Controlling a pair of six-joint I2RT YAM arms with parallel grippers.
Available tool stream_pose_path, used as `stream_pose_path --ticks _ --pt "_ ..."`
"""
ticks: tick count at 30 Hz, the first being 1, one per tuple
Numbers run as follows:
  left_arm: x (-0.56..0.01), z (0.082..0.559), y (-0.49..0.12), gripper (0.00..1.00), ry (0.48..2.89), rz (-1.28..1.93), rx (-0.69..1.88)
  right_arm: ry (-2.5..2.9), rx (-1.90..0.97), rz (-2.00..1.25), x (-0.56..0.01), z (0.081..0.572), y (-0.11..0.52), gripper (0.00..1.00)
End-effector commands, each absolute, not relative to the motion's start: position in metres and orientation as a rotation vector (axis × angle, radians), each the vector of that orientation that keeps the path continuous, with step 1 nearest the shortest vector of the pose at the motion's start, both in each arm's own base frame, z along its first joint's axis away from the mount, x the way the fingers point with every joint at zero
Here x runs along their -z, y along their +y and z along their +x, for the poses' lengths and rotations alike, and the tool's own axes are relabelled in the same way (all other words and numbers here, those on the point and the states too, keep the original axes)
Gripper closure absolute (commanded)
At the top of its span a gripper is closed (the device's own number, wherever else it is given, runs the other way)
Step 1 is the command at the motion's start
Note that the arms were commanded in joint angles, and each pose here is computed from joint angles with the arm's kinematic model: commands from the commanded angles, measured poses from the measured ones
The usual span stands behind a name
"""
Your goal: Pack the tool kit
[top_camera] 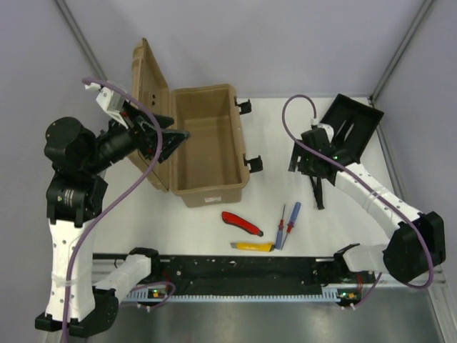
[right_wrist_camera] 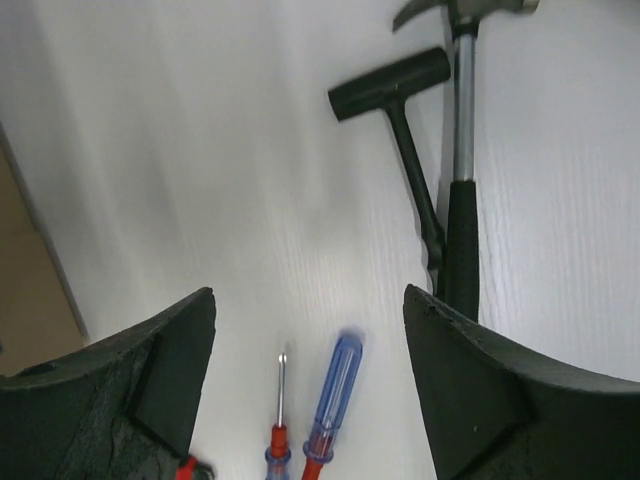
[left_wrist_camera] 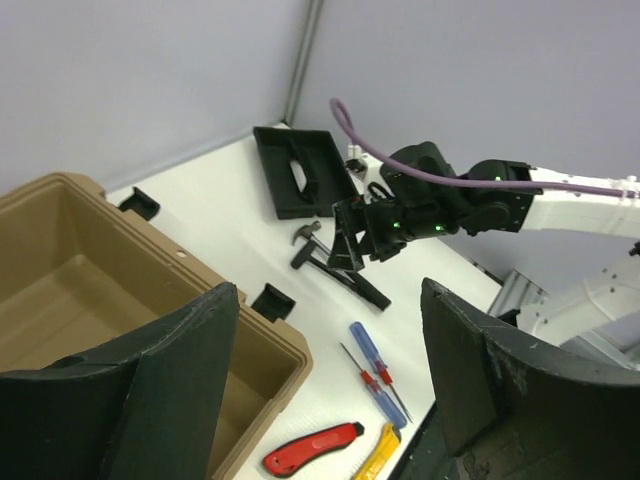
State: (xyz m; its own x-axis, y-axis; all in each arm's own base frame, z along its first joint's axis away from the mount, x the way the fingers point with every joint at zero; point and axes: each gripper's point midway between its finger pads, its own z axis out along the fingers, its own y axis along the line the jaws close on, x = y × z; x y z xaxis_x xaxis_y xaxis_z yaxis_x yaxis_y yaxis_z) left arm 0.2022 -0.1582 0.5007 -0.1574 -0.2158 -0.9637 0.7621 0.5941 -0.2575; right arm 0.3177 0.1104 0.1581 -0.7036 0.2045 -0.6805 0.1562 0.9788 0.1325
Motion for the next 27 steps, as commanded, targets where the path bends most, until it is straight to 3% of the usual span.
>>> stream_pose_path --ticks 1,10,14,20,27 --pt "-0.501 0.197 -0.175 0.23 1.458 0.572 1.001 2.425 -0.171 0.324 -0.144 0.293 0.113 0.26" --pt "-0.487 0.209 -0.182 0.23 1.481 0.561 1.013 2.577 -0.058 0.397 -0.095 0.248 0.092 0.3" --pt "-0.488 0.212 -0.183 0.23 1.477 0.566 1.013 2.541 0.097 0.46 -0.09 0.27 0.057 0.3" --pt "-0.485 0.215 -0.183 0.23 1.487 0.56 1.002 2.453 0.035 0.546 -0.089 0.322 0.028 0.33" --pt "-0.485 0.215 -0.179 0.23 1.481 0.557 0.964 2.541 0.006 0.491 -0.065 0.35 0.04 0.49"
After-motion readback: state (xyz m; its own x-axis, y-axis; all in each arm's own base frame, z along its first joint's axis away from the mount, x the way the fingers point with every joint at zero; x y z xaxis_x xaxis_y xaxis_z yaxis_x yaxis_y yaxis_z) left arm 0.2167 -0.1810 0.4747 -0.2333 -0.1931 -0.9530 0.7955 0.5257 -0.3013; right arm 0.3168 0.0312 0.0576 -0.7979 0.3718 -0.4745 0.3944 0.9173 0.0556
